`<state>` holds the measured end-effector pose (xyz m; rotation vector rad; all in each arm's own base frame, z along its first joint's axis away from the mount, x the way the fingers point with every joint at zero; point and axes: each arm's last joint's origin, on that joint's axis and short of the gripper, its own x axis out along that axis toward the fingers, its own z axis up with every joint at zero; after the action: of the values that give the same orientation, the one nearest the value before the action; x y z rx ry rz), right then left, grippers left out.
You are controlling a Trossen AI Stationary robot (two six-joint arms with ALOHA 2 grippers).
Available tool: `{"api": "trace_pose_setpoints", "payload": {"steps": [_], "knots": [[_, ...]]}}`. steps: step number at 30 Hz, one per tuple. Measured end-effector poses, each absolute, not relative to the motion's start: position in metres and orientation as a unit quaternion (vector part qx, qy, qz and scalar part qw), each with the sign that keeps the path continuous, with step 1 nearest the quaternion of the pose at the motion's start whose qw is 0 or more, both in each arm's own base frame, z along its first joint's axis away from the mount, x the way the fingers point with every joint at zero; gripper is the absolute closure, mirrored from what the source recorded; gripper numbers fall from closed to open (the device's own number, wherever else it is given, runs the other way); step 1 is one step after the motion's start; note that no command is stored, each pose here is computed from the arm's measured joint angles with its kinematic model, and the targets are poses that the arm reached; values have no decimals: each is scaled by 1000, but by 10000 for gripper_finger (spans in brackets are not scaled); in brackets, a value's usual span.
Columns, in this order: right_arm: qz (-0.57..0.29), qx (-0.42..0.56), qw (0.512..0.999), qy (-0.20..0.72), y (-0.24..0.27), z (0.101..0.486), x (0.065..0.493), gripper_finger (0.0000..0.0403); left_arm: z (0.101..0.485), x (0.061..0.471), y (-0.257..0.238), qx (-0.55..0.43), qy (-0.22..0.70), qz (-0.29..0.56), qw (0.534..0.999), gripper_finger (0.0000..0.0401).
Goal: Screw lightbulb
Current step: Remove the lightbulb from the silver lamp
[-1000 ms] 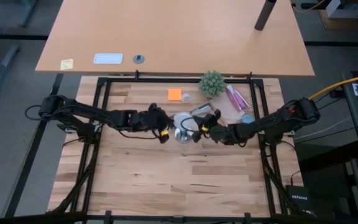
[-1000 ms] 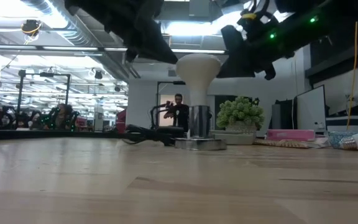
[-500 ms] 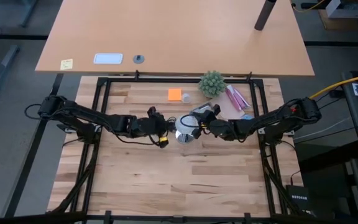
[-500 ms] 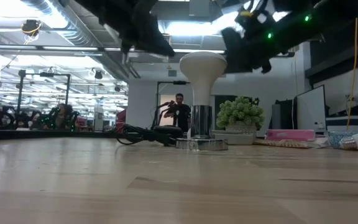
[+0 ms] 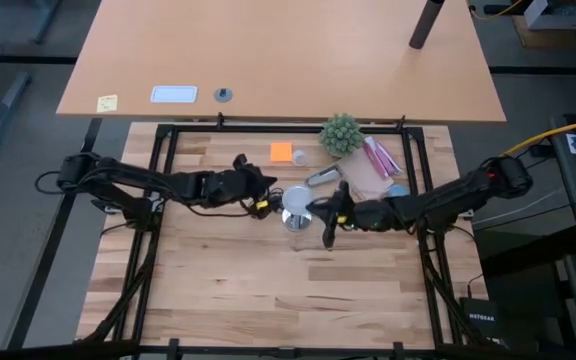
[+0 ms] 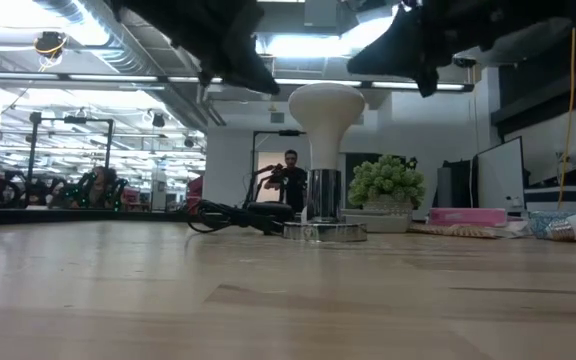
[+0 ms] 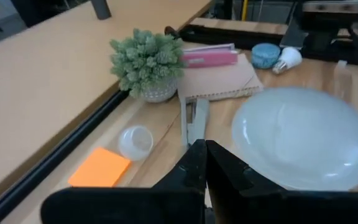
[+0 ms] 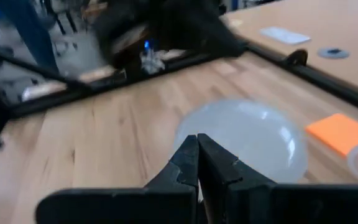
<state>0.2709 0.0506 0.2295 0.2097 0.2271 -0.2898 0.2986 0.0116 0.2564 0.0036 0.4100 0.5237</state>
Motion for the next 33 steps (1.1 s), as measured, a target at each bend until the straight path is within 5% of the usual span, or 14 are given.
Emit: {"api": "trace_pose_setpoints", "payload": {"steps": [17,33], "knots": [[-230,78,957,157,65,199,273,397,238,316,11,-24,212,164,963,401],[-295,89,939,152,29,199,279,397,235,315,-25,-55,224,110,967,401]]}}
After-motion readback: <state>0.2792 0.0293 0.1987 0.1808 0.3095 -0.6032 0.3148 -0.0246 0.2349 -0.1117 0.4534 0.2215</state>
